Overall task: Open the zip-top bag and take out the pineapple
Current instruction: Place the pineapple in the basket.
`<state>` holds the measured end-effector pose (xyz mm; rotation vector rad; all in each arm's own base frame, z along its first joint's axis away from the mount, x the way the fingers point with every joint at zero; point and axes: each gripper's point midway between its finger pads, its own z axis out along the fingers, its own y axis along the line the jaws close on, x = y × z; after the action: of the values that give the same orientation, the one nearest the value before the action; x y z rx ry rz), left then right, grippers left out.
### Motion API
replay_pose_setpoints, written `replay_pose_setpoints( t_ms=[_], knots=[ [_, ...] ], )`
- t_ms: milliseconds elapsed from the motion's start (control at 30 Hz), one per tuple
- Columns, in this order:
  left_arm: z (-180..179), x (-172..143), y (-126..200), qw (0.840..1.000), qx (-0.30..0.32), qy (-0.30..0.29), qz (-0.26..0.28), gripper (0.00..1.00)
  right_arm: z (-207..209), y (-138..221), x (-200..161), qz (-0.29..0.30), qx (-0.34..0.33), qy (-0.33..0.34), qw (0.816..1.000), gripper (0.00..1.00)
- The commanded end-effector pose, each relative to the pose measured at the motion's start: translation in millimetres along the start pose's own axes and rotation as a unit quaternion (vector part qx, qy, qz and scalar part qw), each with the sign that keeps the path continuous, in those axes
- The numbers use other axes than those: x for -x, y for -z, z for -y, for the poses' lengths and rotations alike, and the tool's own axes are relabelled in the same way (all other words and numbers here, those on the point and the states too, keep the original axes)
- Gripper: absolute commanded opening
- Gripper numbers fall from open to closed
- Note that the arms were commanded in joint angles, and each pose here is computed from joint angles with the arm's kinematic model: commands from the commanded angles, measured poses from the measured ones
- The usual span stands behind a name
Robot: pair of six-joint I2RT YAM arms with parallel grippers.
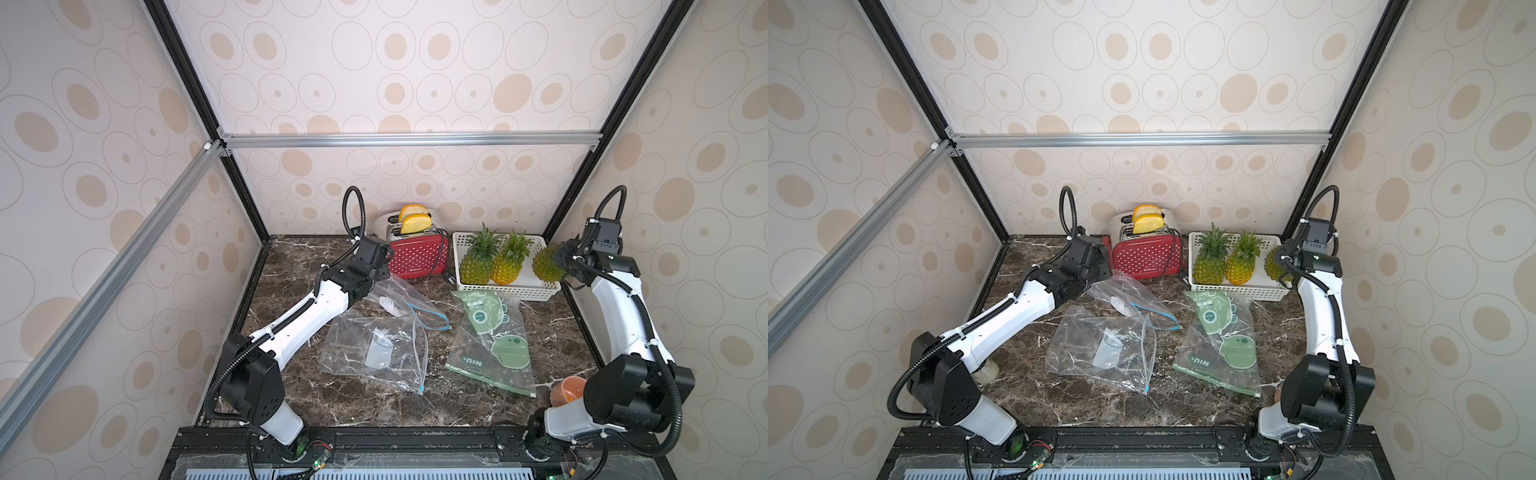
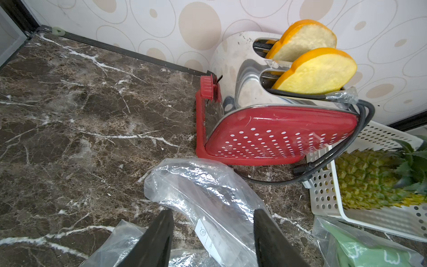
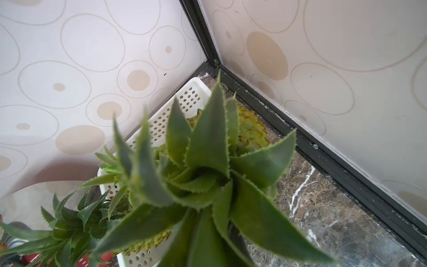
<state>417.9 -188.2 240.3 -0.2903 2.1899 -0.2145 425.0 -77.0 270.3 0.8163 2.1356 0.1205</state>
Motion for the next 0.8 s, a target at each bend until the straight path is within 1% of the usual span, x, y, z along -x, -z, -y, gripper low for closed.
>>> replay_pose_setpoints(
  t_ms=[0,133,333,533,700,733,767],
  knots=[
    [-3,-3,-7,1.0,0.005,0.011,-0.002,0.58,-26,16,36,0.055,0.049,-0.016,0.997,0.0],
    [-3,-5,-7,1.0,0.005,0.009,-0.004,0.57,-21,3,23,0.034,0.043,-0.026,0.998,0.0],
    [-7,-10,-8,1.0,0.012,0.0,-0.011,0.58,-4,-25,-2,-0.002,0.016,-0.047,0.999,0.0],
    [-11,-14,-9,1.0,0.021,-0.007,-0.015,0.59,2,-52,-13,-0.03,-0.008,-0.042,0.999,0.0],
    [-13,-15,-11,0.999,0.027,-0.01,-0.018,0.59,7,-67,-18,-0.038,-0.023,-0.035,0.998,0.0],
    [-13,-16,-12,0.999,0.028,-0.012,-0.02,0.6,7,-69,-19,-0.042,-0.023,-0.033,0.998,0.01],
    [-13,-17,-13,0.999,0.029,-0.014,-0.02,0.61,6,-72,-20,-0.045,-0.023,-0.031,0.998,0.05]
  ],
)
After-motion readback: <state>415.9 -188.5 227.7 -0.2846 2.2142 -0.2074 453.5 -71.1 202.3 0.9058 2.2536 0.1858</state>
